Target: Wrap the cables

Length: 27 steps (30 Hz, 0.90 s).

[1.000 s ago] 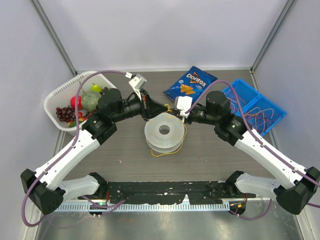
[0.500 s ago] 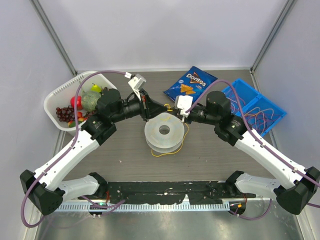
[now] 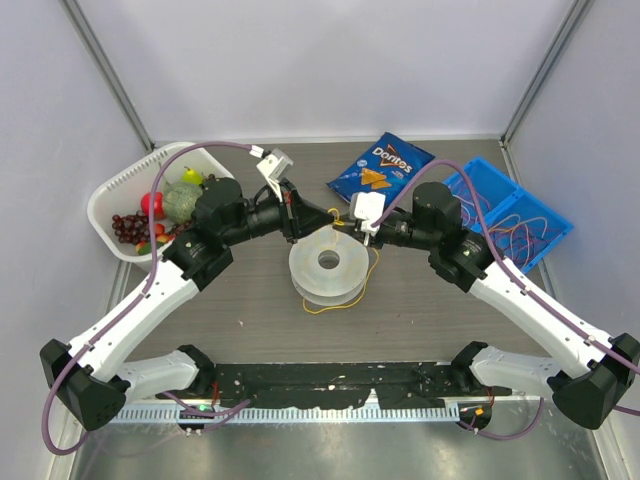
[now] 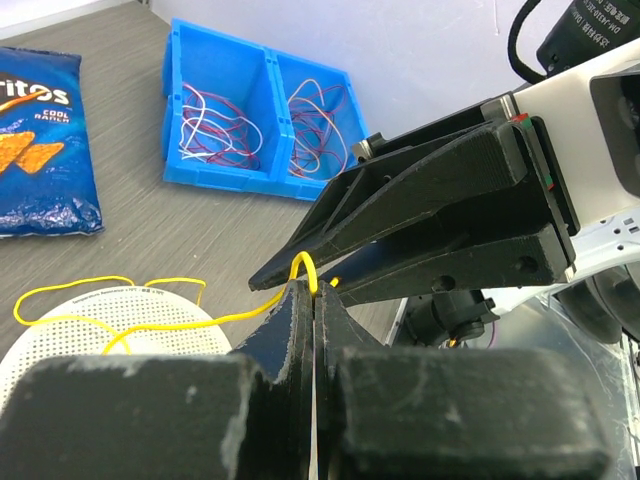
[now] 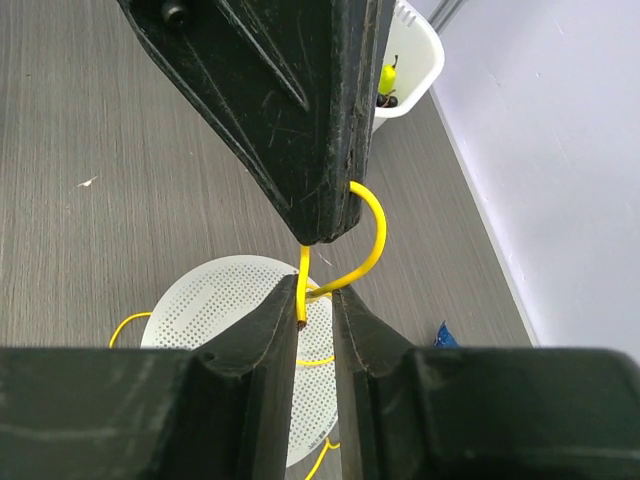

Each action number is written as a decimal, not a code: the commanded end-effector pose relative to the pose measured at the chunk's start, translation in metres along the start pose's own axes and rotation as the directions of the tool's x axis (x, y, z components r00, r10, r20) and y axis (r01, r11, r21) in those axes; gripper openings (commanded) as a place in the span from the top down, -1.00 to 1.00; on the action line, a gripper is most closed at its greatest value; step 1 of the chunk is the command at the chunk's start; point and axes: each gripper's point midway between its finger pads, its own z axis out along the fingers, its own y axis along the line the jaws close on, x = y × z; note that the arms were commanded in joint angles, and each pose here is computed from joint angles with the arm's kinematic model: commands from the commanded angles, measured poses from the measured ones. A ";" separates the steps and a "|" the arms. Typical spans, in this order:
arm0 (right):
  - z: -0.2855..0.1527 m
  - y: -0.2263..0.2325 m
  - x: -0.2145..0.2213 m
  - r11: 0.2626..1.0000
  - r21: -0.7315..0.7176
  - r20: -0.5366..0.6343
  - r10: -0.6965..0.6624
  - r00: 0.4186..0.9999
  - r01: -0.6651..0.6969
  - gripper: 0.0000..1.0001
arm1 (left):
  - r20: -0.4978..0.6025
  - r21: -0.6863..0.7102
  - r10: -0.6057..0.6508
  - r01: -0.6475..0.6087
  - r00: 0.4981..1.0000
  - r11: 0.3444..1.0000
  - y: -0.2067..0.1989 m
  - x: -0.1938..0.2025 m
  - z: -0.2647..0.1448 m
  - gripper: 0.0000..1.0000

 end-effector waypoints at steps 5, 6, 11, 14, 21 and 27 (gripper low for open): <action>-0.007 0.000 -0.026 0.999 -0.016 0.063 -0.044 0.997 0.045 0.49 | 0.023 0.014 0.061 -0.061 0.998 0.998 -0.003 -0.003 -0.004 1.00; -0.007 0.001 -0.026 0.999 -0.019 0.064 -0.043 0.997 0.044 0.49 | 0.026 0.019 0.068 -0.068 0.997 0.997 -0.004 -0.004 -0.004 1.00; -0.008 0.003 -0.028 0.999 -0.033 0.070 -0.023 0.997 0.026 0.43 | 0.016 0.023 0.082 -0.082 0.997 0.996 -0.003 0.000 -0.004 1.00; -0.007 0.001 -0.028 1.000 -0.022 0.067 -0.014 0.998 0.015 0.43 | 0.011 0.046 0.088 -0.089 0.996 0.995 -0.006 0.002 -0.003 1.00; -0.004 -0.002 -0.029 1.000 -0.007 0.068 0.030 0.997 -0.030 0.43 | 0.005 0.064 0.107 -0.107 0.994 0.992 -0.008 0.004 -0.005 1.00; -0.003 -0.003 -0.027 0.999 0.002 0.063 0.046 0.997 -0.046 0.68 | 0.008 0.071 0.114 -0.114 0.993 0.991 -0.009 0.005 -0.005 1.00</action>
